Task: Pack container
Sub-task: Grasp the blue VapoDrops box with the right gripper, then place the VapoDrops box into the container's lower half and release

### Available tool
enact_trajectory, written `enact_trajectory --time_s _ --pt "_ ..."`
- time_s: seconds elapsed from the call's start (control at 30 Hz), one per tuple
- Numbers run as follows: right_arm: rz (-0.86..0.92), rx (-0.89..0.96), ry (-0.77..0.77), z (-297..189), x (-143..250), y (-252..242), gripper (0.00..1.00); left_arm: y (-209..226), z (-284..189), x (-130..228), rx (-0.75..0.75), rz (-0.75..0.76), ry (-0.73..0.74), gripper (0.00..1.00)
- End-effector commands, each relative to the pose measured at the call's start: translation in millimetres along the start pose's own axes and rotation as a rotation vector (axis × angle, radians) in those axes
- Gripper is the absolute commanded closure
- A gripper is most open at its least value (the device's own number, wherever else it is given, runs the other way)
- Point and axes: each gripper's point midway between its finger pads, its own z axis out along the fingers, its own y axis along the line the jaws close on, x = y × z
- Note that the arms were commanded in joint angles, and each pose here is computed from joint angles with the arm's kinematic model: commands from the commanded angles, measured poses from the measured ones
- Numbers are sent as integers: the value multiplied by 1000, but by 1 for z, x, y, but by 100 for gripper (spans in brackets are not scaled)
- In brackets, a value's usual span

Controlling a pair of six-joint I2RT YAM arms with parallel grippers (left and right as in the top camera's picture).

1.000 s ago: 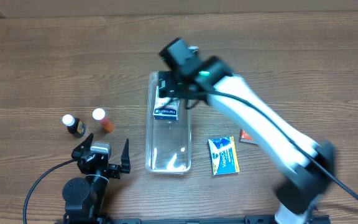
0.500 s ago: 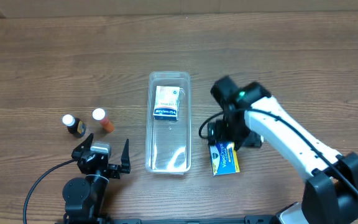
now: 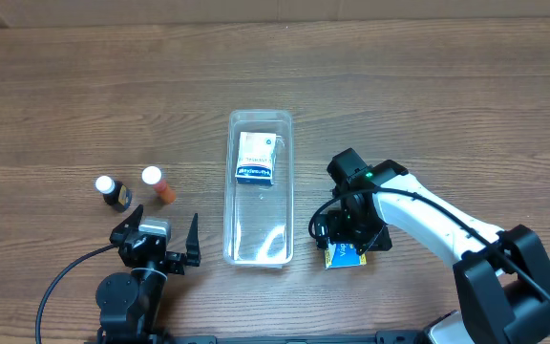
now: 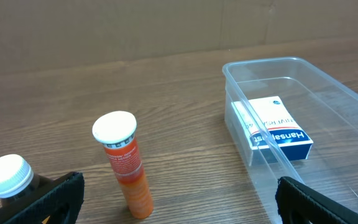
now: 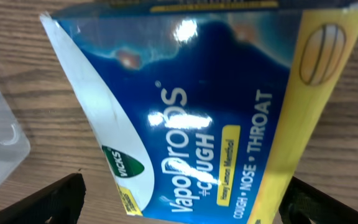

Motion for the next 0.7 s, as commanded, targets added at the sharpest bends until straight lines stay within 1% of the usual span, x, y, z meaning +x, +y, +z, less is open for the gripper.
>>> enact_trajectory --time_s 0.0,0.03,0.1,0.2,0.23,0.3,0.33,0.43,0.47,0.57,0.63,0.67 --pt "74 79 19 15 -3 -13 9 -2 0 1 11 -16 2 0" --pt "113 114 11 16 -5 -20 17 -2 0 1 11 -16 2 0" --pt "156 132 -13 13 -9 -22 21 -2 0 1 11 -16 2 0" --pt "155 132 -48 -7 -16 -16 26 -2 0 1 11 -16 2 0" --pt "150 131 -75 -21 -20 -12 27 -2 0 1 11 -15 2 0" --pt "133 106 -174 -69 -35 2 27 -2 0 1 11 -16 2 0" --pt "124 92 -201 -81 -38 8 27 -2 0 1 11 -16 2 0" --pt "74 10 -336 -134 -53 39 26 -2 0 1 11 -16 2 0" --pt "40 -28 -394 -155 -58 56 27 -2 0 1 11 -15 2 0" --pt "-52 -125 -510 -180 -66 104 26 -2 0 1 11 -16 2 0" --pt "-105 -185 -563 -182 -70 136 25 -2 0 1 11 -16 2 0" --pt "-94 -201 -564 -177 -72 145 26 -2 0 1 11 -16 2 0"
